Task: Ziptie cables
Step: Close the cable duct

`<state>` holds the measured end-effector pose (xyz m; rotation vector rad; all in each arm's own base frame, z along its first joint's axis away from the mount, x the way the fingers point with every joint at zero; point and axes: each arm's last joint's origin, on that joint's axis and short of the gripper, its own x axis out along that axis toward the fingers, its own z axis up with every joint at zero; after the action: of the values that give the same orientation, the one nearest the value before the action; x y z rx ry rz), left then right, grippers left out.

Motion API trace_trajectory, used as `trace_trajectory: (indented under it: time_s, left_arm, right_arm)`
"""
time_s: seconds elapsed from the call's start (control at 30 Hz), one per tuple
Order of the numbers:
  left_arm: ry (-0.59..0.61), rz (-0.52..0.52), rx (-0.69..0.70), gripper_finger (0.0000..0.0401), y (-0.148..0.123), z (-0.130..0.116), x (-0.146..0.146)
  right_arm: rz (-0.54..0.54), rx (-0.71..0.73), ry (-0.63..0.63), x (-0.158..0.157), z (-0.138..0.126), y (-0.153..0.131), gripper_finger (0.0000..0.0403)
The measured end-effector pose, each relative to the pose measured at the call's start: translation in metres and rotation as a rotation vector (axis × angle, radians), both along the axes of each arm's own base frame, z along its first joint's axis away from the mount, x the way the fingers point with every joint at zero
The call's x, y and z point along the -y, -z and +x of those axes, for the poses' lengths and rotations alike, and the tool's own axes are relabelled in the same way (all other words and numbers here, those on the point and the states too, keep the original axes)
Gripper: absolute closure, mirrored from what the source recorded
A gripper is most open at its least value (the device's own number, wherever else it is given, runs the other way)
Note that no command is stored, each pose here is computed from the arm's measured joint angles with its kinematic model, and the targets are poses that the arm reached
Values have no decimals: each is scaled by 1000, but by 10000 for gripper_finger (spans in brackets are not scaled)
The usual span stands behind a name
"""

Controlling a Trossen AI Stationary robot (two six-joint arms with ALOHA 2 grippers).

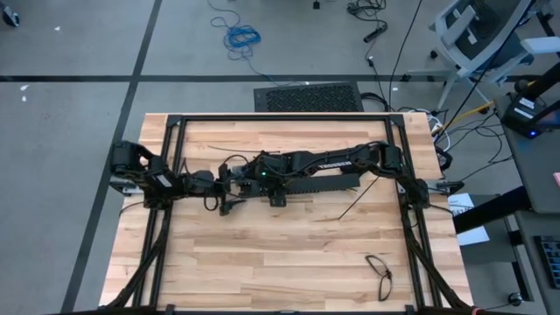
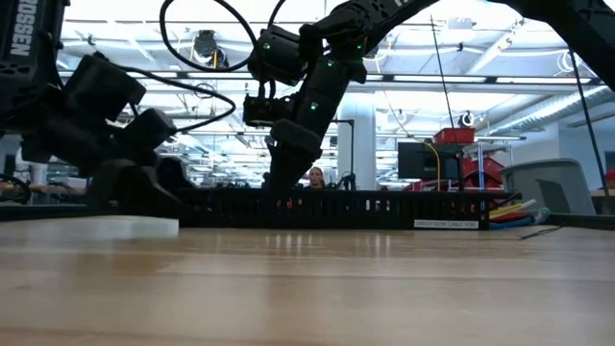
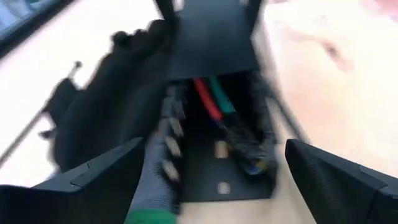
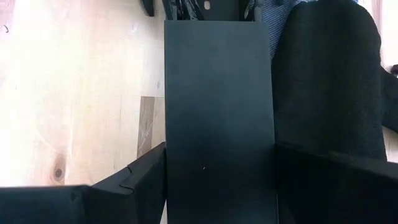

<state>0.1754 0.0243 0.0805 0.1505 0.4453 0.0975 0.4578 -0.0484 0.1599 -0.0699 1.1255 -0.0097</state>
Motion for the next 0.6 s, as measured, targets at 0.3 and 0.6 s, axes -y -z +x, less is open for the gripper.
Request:
trace_trajectory:
  time_s: [0.3,0.6]
  left_arm:
    - [3,-49,22,17,-2,2,1]
    - [-7,-60,61,44,-5,4,-1]
  right_arm:
    - [2,1,2,0,0,0,160]
    - [2,2,2,0,0,0,160]
